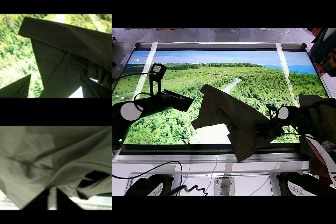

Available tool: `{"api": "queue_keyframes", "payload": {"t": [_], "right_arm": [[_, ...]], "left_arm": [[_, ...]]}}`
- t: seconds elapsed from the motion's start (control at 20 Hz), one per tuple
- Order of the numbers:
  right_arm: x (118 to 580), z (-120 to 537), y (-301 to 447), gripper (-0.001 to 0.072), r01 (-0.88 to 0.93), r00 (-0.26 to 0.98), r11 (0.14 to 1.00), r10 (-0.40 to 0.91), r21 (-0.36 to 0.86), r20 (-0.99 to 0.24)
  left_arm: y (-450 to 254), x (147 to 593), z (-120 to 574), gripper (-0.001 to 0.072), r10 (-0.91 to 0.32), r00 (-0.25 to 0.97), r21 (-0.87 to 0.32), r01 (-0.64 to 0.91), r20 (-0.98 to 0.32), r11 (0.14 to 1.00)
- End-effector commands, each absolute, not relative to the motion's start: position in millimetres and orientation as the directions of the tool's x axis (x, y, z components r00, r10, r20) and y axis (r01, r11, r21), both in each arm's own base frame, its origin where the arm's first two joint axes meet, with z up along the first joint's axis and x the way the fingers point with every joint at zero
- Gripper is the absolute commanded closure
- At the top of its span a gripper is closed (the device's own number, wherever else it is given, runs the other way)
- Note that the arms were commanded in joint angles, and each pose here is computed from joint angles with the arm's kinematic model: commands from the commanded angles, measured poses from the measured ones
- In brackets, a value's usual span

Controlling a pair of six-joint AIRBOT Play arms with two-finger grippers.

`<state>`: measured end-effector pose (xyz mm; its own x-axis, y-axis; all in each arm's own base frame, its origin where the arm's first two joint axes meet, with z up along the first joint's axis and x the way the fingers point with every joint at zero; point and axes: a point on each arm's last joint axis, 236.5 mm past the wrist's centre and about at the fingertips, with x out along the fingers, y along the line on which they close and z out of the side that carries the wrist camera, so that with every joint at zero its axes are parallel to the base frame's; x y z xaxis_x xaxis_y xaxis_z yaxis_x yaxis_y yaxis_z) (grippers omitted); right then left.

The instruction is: Fold the clothes and pants, and hang the long-sleeved shirts on hangers.

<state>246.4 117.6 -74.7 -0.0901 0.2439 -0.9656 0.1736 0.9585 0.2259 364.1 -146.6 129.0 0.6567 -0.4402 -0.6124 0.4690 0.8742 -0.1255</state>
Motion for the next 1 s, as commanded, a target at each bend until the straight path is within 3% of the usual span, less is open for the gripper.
{"api": "queue_keyframes", "payload": {"t": [0.0, 0.1, 0.15, 0.2, 0.25, 0.4, 0.55, 0.6, 0.8, 0.95], "right_arm": [[274.4, -70.1, 113.4, 0.0701, 0.156, -0.015, 0.966, 0.209, 0.205, -0.978], [294.3, -51.5, 115.1, 0.0701, 0.093, 0.048, 0.972, 0.211, 0.215, -0.976], [302.2, -38.4, 116.1, 0.0702, 0.054, 0.083, 0.974, 0.216, 0.221, -0.973], [307.7, -24.7, 116.8, 0.0702, 0.023, 0.123, 0.974, 0.223, 0.227, -0.967], [310.4, -11.3, 116.6, 0.0702, -0.005, 0.167, 0.973, 0.23, 0.232, -0.959], [296.5, 15.1, 102.2, 0.0703, -0.048, 0.247, 0.979, 0.203, 0.197, -0.948], [258.8, 26.8, 101.9, 0.0703, -0.091, 0.26, 0.97, 0.24, 0.224, -0.935], [242.7, 26.5, 98.2, 0.0704, -0.1, 0.245, 0.971, 0.237, 0.218, -0.94], [187.9, 24.8, 85.3, 0.0703, -0.117, 0.214, 0.971, 0.228, 0.207, -0.95], [180.7, 37.2, 83.7, 0.0703, -0.105, 0.287, 0.969, 0.245, 0.224, -0.926]], "left_arm": [[-145.0, 369.6, 133.8, 0.0016, -0.434, 0.679, -0.117, 0.46, -0.592, 0.88], [-141.5, 376.4, 138.0, 0.0024, -0.419, 0.705, -0.1, 0.448, -0.572, 0.889], [-137.5, 380.5, 136.2, 0.0113, -0.403, 0.713, -0.107, 0.423, -0.573, 0.9], [-131.5, 384.1, 130.1, 0.0281, -0.381, 0.714, -0.125, 0.385, -0.588, 0.914], [-122.9, 388.3, 121.5, 0.0386, -0.353, 0.711, -0.149, 0.334, -0.608, 0.931], [-89.5, 406.9, 75.4, 0.0359, -0.266, 0.666, -0.297, 0.07, -0.697, 0.952], [-90.0, 417.2, 14.1, 0.0094, -0.301, 0.558, -0.413, -0.083, -0.774, 0.907], [-97.2, 418.7, -4.5, 0.0066, -0.329, 0.521, -0.445, -0.112, -0.788, 0.888], [-130.2, 441.3, -53.8, 0.0073, -0.455, 0.428, -0.546, -0.116, -0.781, 0.829], [-144.7, 476.0, -73.9, 0.0074, -0.501, 0.401, -0.579, -0.096, -0.767, 0.81]]}}
